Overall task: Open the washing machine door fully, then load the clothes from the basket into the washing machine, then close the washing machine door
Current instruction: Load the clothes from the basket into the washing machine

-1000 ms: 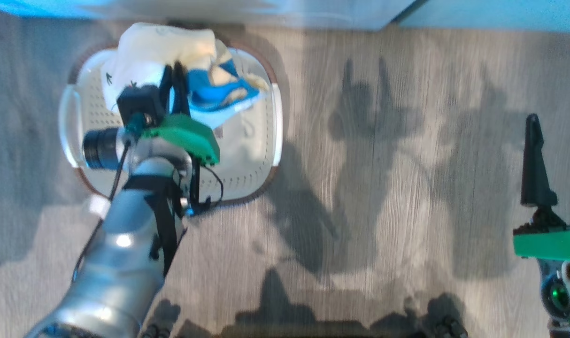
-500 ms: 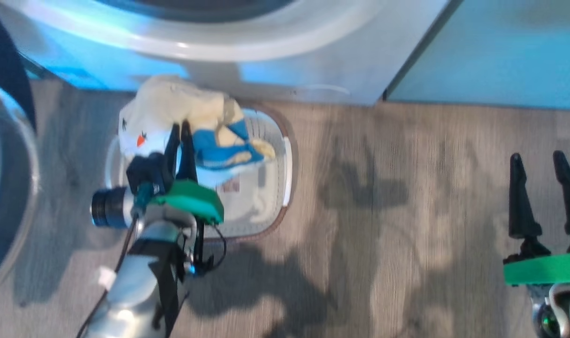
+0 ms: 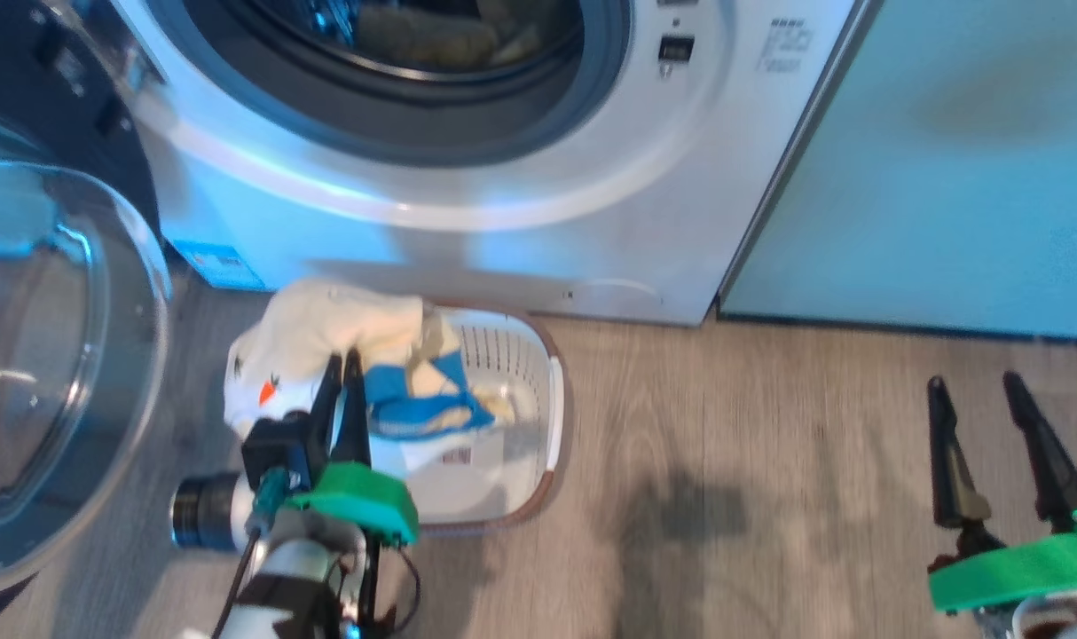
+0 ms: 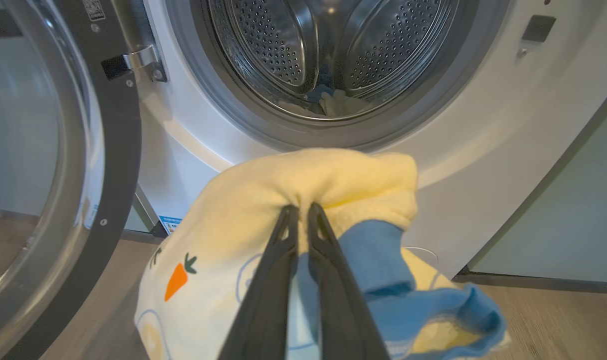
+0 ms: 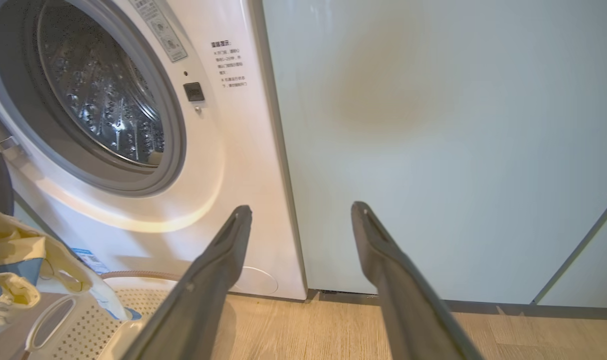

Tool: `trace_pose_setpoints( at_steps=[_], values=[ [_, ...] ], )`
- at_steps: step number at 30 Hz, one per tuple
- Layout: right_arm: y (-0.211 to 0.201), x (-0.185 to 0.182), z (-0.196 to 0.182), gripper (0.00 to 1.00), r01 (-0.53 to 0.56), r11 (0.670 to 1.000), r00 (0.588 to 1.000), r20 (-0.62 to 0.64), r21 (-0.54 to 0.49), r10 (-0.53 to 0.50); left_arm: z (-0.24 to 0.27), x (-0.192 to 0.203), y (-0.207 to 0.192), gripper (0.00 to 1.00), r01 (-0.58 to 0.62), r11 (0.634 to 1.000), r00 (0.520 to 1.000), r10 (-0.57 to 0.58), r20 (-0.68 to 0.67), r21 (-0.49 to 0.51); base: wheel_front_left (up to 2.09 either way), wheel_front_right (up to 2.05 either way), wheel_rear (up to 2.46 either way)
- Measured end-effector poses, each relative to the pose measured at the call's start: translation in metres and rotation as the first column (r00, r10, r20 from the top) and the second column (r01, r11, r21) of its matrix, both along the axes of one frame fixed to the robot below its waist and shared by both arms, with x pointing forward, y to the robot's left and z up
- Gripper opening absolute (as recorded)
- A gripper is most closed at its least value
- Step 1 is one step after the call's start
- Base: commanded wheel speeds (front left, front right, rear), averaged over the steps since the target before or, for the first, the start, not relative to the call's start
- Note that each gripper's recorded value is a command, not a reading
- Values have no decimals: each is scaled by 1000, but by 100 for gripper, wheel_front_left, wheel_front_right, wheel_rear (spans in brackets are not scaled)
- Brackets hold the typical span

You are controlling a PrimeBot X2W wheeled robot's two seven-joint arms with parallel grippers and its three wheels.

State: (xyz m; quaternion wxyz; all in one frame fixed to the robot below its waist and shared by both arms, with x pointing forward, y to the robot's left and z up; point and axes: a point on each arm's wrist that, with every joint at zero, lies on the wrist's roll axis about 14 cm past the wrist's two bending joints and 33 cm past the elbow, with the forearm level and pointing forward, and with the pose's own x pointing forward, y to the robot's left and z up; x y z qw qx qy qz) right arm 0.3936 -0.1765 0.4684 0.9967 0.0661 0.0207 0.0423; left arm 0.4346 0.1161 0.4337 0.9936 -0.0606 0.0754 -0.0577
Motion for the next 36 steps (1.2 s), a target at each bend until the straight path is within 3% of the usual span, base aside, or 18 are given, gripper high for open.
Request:
trace_pose_setpoints(
  at_steps=[17,36],
  values=[
    [10,-38,33,100,-15,1000,998,62,10,14,41,-54,5,0,-1,1000,998,0,64,8,0,0,0],
    [11,-47,33,100,-9,1000,998,60,14,9,51,-61,2,0,12,1000,997,-13,79,16,0,0,0]
  ],
)
